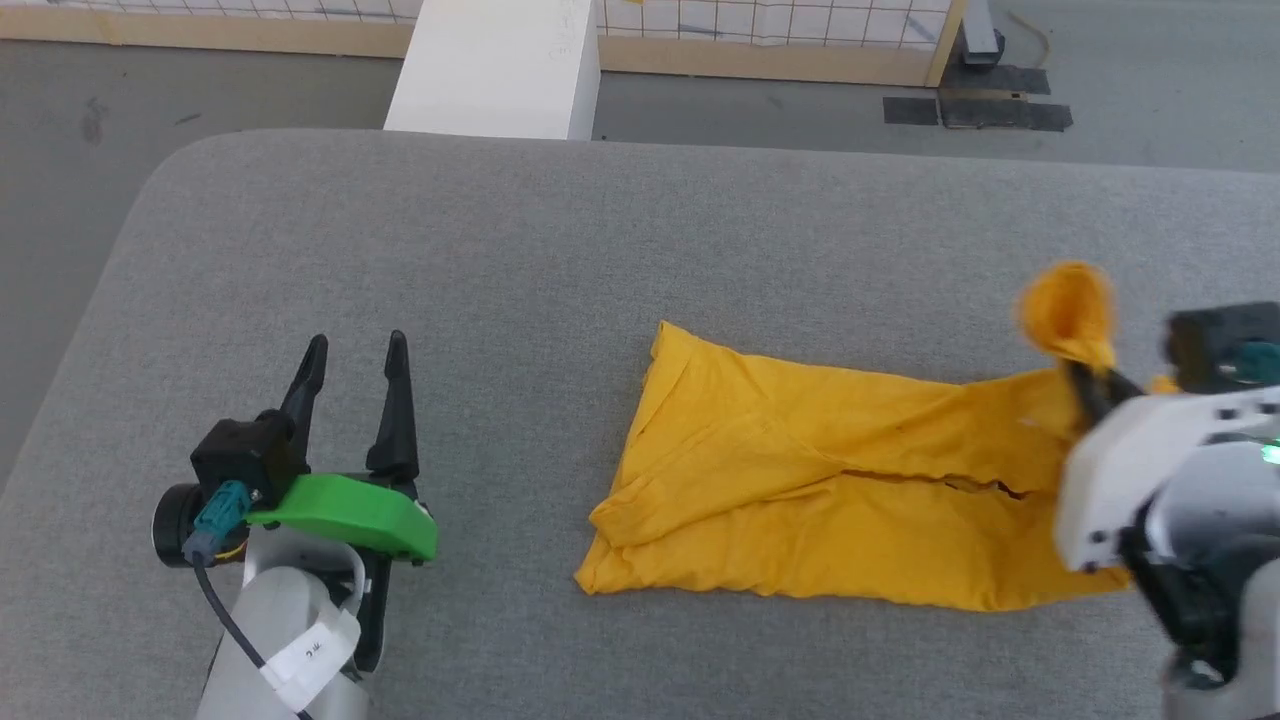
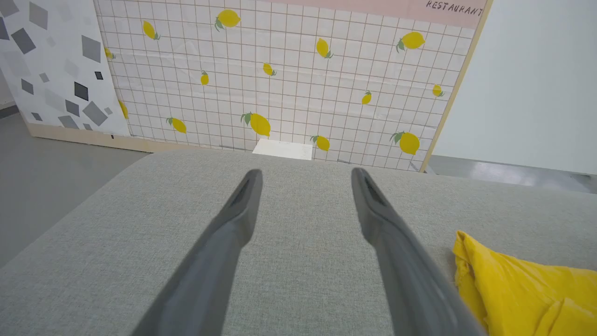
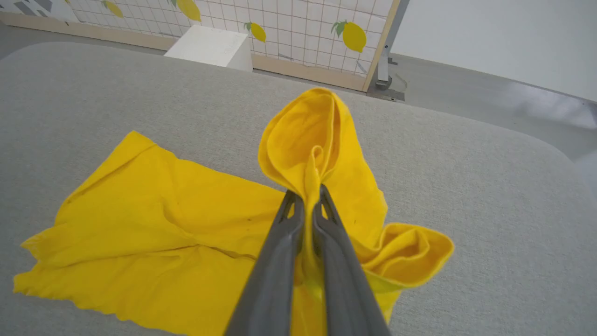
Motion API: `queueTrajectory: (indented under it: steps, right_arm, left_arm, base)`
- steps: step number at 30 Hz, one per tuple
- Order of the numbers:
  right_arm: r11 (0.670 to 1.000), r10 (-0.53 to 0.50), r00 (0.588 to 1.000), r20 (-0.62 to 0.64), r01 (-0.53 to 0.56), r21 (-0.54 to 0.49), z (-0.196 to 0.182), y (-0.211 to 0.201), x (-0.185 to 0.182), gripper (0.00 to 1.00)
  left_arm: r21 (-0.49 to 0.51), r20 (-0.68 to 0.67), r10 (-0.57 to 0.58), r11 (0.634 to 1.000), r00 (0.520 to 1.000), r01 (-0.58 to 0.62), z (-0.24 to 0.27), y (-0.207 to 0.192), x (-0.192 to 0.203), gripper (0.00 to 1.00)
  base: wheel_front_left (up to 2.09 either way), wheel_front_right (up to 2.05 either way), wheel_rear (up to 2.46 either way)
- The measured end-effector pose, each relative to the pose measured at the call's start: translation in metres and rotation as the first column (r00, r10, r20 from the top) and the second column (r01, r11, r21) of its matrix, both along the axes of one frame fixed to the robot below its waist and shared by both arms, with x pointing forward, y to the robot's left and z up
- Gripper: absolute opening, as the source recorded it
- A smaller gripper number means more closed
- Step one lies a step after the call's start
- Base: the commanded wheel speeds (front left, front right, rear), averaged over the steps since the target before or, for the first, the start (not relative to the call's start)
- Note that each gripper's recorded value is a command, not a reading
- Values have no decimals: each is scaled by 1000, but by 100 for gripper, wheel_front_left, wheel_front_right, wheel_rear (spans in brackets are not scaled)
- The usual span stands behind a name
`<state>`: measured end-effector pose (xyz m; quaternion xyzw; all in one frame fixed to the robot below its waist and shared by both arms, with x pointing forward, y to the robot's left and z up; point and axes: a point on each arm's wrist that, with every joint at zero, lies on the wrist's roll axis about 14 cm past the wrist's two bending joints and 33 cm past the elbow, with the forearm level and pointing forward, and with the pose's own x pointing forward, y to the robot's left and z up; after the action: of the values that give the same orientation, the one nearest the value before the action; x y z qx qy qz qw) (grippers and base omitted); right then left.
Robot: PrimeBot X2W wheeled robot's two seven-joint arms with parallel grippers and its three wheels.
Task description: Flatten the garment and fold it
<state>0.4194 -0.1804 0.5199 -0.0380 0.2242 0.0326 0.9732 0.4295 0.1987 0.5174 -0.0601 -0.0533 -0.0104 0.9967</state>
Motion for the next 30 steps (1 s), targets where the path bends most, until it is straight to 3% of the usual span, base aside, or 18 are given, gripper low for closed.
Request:
queueTrajectory:
  steps: [6, 13, 18, 25, 26, 27, 28, 30]
  right_arm:
    - [960, 278, 960, 27, -278, 21, 15, 93, -1, 0]
    - [866, 497, 868, -20, -494, 76, -16, 172, 8, 0]
    - [814, 579, 810, -95, -568, 122, -56, 203, 14, 0]
    - [773, 634, 737, -236, -611, 171, -109, 224, 11, 0]
    - [770, 637, 727, -254, -613, 178, -115, 226, 10, 27]
    - [764, 644, 714, -273, -618, 186, -121, 228, 8, 76]
    - [758, 652, 703, -284, -620, 205, -124, 231, 5, 100]
    - [743, 668, 685, -289, -629, 229, -126, 238, 1, 100]
  left_arm:
    - [0, -15, 3, 1000, 1000, -3, -5, 1, 0, 100]
    - [-6, -18, 4, 1000, 1000, -4, -7, 1, 6, 100]
    - [-3, -35, 18, 1000, 999, -19, -14, 7, 9, 100]
    - [4, -67, 43, 999, 997, -43, -25, 16, 11, 100]
    - [5, -72, 46, 999, 996, -46, -27, 17, 11, 100]
    - [6, -78, 49, 999, 996, -49, -29, 18, 11, 100]
    - [6, -85, 52, 999, 995, -51, -31, 19, 10, 100]
    - [5, -91, 56, 998, 994, -56, -34, 21, 9, 100]
  base:
    - [0, 0, 0]
    - [0, 0, 0]
    - [0, 0, 0]
    - [0, 0, 0]
    - [0, 0, 0]
    - [0, 0, 0]
    - [0, 0, 0]
    - [0, 0, 0]
